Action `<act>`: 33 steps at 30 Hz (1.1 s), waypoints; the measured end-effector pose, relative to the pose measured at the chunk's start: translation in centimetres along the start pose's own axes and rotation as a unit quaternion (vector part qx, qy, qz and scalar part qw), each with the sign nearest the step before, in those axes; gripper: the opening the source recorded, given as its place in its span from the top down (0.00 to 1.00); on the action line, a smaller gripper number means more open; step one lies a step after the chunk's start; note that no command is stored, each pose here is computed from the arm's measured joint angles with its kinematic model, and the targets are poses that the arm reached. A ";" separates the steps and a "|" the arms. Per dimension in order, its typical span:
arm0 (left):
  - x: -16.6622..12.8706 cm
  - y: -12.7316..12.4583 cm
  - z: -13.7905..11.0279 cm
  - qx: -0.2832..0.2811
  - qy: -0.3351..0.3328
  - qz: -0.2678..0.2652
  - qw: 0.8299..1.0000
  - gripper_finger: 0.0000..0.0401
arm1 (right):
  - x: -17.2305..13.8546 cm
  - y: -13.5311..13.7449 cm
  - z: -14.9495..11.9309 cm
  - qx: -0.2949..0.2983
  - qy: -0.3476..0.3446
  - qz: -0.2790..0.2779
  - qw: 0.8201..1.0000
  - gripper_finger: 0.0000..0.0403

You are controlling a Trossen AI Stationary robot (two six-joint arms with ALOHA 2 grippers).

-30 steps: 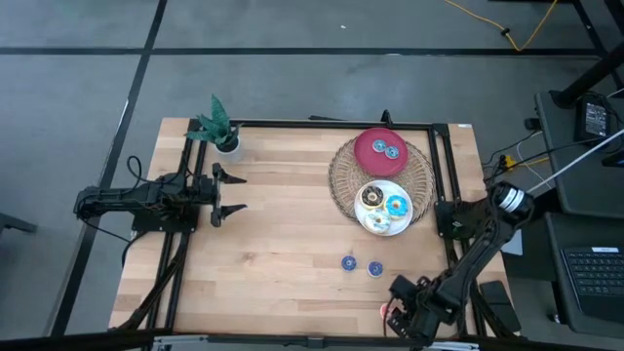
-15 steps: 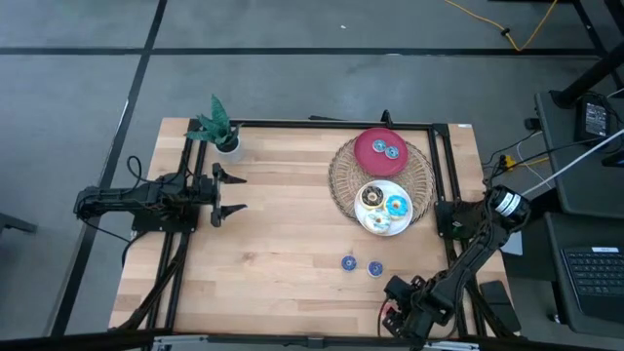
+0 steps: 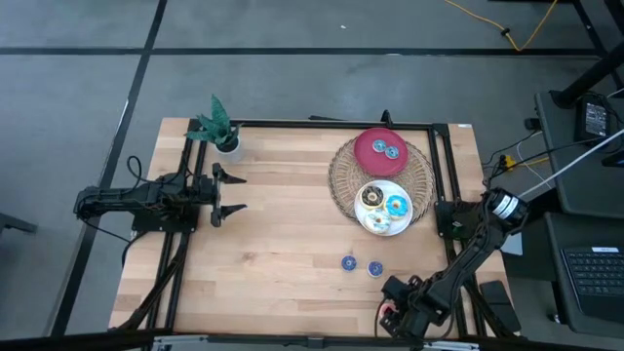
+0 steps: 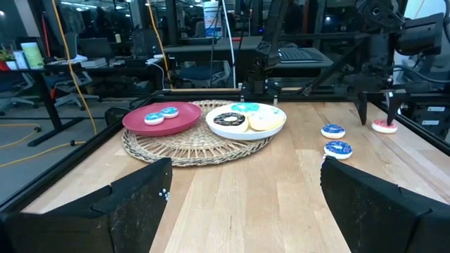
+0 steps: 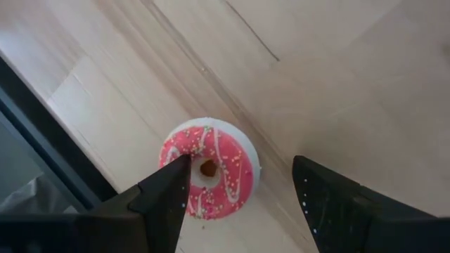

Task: Pick & Place donuts
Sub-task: Put the small pink donut on the red plate

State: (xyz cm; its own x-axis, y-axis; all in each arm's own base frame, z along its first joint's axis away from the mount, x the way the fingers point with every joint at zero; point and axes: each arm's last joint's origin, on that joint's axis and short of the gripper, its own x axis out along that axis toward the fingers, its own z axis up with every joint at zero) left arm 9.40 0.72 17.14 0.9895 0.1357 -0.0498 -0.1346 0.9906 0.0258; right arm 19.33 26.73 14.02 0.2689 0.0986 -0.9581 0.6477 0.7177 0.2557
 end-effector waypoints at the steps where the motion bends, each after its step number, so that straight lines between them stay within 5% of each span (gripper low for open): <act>1: 0.0 0.0 0.0 0.000 0.000 0.000 1.000 0.12 | 0.1 0.0 0.0 0.000 0.003 0.000 1.000 0.38; 19: 0.0 0.0 0.0 0.000 0.000 0.000 1.000 0.12 | 0.1 0.2 -0.1 0.002 0.015 0.001 1.000 0.73; 33: 0.0 0.0 0.0 0.000 0.000 0.000 1.000 0.12 | -2.5 2.0 0.1 -0.090 0.032 -0.012 0.995 0.85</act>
State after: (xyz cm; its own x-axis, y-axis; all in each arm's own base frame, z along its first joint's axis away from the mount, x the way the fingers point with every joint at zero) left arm 9.40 0.72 17.14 0.9896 0.1353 -0.0497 -0.1342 0.9906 0.0258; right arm 20.04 27.87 16.99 0.2062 0.1196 -0.9712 0.5136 0.8315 0.2115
